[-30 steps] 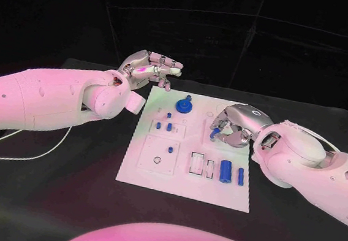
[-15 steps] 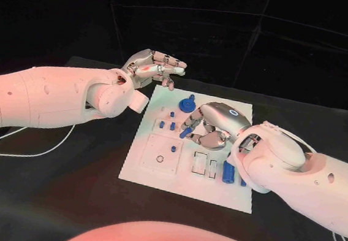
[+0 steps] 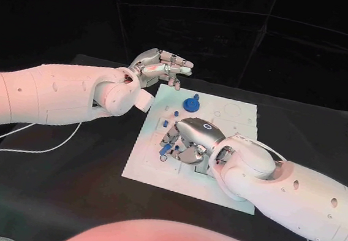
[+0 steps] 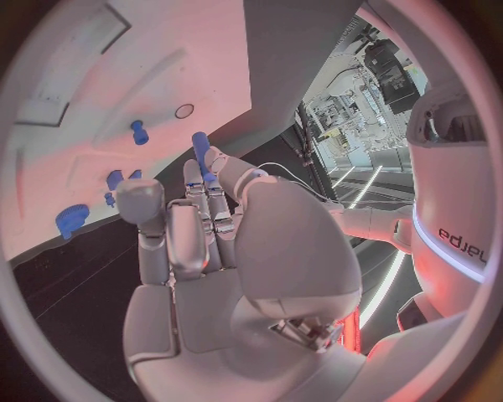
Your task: Assemble the parts on the task board
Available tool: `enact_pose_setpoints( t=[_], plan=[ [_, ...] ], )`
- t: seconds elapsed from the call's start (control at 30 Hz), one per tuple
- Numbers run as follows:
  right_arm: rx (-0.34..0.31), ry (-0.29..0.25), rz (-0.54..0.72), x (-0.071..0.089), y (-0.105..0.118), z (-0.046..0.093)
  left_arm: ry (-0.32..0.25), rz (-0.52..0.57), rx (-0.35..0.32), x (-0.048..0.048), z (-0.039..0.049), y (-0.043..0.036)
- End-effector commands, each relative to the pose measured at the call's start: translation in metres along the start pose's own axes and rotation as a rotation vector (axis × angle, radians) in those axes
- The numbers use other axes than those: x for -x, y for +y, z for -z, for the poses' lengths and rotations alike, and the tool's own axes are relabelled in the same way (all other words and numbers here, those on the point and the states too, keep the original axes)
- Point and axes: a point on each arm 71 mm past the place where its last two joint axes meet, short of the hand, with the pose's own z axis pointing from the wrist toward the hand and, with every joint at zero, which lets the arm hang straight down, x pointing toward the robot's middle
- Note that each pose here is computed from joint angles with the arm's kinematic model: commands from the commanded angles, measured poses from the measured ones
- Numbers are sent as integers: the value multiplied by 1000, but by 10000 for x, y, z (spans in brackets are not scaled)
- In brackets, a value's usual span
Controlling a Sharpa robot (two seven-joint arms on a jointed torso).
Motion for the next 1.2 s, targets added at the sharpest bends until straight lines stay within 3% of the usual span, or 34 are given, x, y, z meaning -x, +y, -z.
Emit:
enact_pose_setpoints(
  t=[0.03, 0.7, 1.2],
  plan=[
    [32, 50, 32, -61, 13, -20, 10, 8, -8, -12, -8, -17],
    [-47, 94, 101, -156, -60, -93, 11, 9, -8, -17, -12, -16],
    [-45, 121, 144, -267, -17, -121, 12, 9, -6, -18, -12, -16]
  ],
)
